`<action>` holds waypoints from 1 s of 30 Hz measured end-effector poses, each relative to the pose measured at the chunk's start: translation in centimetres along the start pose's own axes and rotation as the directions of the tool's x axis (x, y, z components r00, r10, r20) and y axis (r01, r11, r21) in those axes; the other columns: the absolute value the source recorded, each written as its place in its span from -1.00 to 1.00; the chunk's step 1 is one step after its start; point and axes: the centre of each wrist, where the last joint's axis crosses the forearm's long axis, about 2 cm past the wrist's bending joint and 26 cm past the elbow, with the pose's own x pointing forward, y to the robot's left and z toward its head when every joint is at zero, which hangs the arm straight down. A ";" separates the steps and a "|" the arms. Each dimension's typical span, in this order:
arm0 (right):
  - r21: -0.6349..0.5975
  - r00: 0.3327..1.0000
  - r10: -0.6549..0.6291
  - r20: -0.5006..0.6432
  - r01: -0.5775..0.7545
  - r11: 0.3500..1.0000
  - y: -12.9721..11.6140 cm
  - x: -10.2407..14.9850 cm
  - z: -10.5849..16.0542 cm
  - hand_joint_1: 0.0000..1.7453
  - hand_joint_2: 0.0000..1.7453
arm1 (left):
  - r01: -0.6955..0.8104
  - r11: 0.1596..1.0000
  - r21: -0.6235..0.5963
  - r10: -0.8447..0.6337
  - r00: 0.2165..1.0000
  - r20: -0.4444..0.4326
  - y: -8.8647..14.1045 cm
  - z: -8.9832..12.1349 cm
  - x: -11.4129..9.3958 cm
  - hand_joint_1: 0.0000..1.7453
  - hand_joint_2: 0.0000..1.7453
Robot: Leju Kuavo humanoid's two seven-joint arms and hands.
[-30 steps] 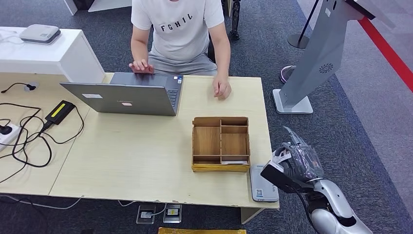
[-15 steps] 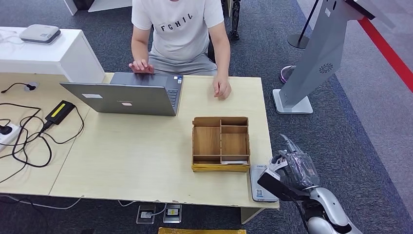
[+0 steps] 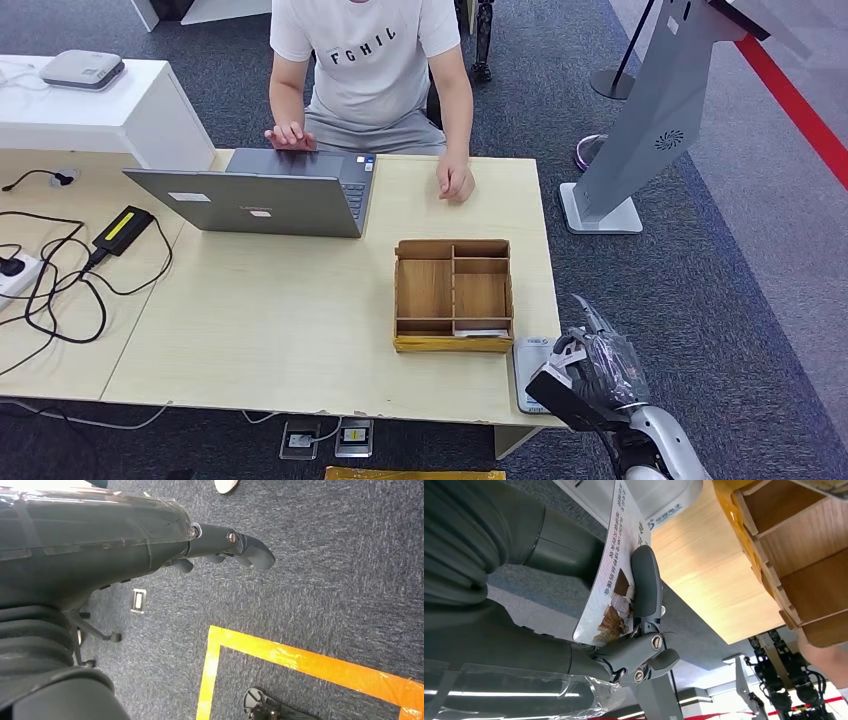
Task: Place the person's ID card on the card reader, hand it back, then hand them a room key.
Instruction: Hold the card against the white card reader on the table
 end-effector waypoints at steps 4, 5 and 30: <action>0.011 1.000 -0.001 0.008 0.001 1.000 0.5 0.3 0.2 1.00 1.00 | 0.000 1.000 0.000 0.000 1.000 0.000 0.0 0.0 0.0 -1.00 -1.00; 0.014 1.000 -0.002 0.009 0.002 1.000 0.6 0.4 0.3 1.00 1.00 | 0.000 1.000 0.000 0.000 1.000 0.000 0.0 0.0 0.0 -1.00 -1.00; 0.065 0.999 -0.044 0.013 0.043 0.997 3.1 0.8 2.0 1.00 1.00 | -0.002 1.000 0.000 0.002 1.000 0.003 0.0 0.0 0.0 -1.00 -1.00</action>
